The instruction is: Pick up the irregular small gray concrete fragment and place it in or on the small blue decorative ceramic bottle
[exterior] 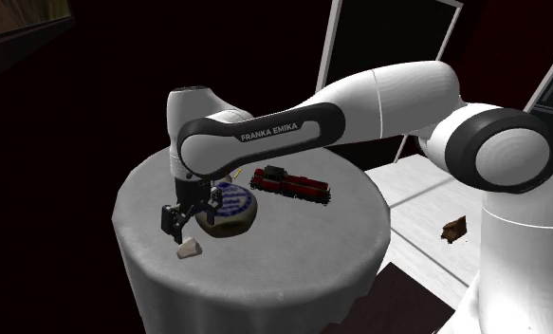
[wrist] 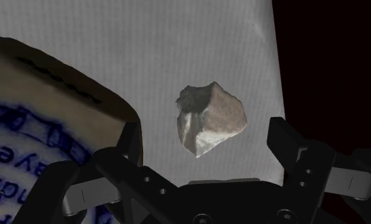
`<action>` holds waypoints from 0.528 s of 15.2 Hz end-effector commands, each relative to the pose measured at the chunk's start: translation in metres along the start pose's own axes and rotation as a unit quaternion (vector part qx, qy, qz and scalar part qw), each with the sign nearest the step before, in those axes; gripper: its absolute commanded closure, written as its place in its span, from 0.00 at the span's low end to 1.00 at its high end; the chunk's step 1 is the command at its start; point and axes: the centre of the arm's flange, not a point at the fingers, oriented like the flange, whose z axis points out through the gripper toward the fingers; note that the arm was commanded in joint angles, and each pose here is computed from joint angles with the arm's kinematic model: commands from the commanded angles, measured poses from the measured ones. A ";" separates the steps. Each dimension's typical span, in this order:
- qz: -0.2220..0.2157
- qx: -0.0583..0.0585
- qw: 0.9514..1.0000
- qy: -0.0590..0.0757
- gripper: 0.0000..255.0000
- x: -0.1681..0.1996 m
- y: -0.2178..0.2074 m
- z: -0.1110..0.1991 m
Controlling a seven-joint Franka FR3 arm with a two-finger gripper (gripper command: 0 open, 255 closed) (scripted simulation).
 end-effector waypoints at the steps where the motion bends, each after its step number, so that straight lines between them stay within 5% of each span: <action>1: -0.001 0.000 1.000 0.000 0.00 0.013 -0.010 0.005; 8: -0.001 0.000 1.000 0.000 0.00 0.013 -0.010 0.045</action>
